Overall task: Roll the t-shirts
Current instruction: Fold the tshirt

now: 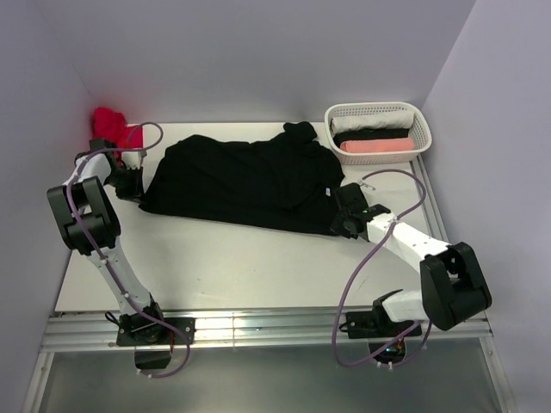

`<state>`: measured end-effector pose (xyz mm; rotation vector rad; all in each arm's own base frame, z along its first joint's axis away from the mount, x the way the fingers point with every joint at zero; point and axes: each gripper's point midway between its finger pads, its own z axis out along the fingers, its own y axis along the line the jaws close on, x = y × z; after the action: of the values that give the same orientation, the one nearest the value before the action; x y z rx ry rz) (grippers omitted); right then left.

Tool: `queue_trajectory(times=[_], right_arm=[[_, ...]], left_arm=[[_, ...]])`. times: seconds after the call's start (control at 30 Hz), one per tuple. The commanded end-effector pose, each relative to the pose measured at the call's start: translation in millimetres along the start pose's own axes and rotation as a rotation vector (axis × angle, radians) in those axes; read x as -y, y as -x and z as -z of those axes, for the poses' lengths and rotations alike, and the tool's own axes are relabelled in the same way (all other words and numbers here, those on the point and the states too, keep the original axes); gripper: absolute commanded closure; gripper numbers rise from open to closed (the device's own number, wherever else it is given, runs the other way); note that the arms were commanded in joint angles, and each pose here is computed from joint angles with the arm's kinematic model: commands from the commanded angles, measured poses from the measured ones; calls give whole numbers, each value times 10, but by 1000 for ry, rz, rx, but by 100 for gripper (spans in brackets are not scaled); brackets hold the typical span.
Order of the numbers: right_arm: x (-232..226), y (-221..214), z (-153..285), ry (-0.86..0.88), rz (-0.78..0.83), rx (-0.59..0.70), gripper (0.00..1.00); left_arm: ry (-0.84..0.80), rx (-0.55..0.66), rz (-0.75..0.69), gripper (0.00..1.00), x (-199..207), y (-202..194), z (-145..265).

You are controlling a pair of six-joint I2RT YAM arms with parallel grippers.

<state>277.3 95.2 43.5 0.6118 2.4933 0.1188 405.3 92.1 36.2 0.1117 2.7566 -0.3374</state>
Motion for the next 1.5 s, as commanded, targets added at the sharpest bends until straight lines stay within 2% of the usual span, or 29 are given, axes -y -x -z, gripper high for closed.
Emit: queue_trajectory(times=[0.0,0.3,0.6,0.73,0.83,0.87,0.9,0.93,0.97,1.0,1.07,1.1,1.2,1.3,1.47], right_arm=[[245,-1,122,-88,36,0,89],[383,-239,353,-67,20,-32,89],[455,-746,428,-93,45,-117,87],[515,-867,395,-94,18,-132,83],[521,-853,418,-94,15,-122,69],[494,-814,445,-87,10,-111,58],[490,-782,465,-87,12,-99,54],[486,-760,499,-82,12,-93,47],[437,-694,539,-67,7,-76,44],[445,-663,571,-70,2,-66,42],[340,-527,677,-26,-17,-27,41],[299,-480,720,-8,-18,-14,41],[96,-299,868,73,-35,30,44],[-157,-195,938,154,-30,53,47],[-530,-268,832,226,3,11,48]], left_arm=[[119,38,-80,100,-136,39,312],[159,-56,-120,100,-132,-575,361],[180,-96,-153,100,-78,-981,459],[177,-108,-160,100,-65,-1069,457],[167,-122,-157,100,-53,-1107,439],[168,-115,-155,98,-56,-1084,453],[165,-112,-156,88,-48,-1071,463],[162,-105,-157,83,-37,-1050,496],[154,-97,-158,77,-17,-1032,512],[156,-81,-161,63,-22,-972,547],[148,-63,-160,55,3,-927,611],[150,-47,-167,47,-1,-866,644],[137,-23,-165,40,35,-767,715],[136,-3,-162,39,51,-680,788],[158,33,-160,40,26,-520,903]])
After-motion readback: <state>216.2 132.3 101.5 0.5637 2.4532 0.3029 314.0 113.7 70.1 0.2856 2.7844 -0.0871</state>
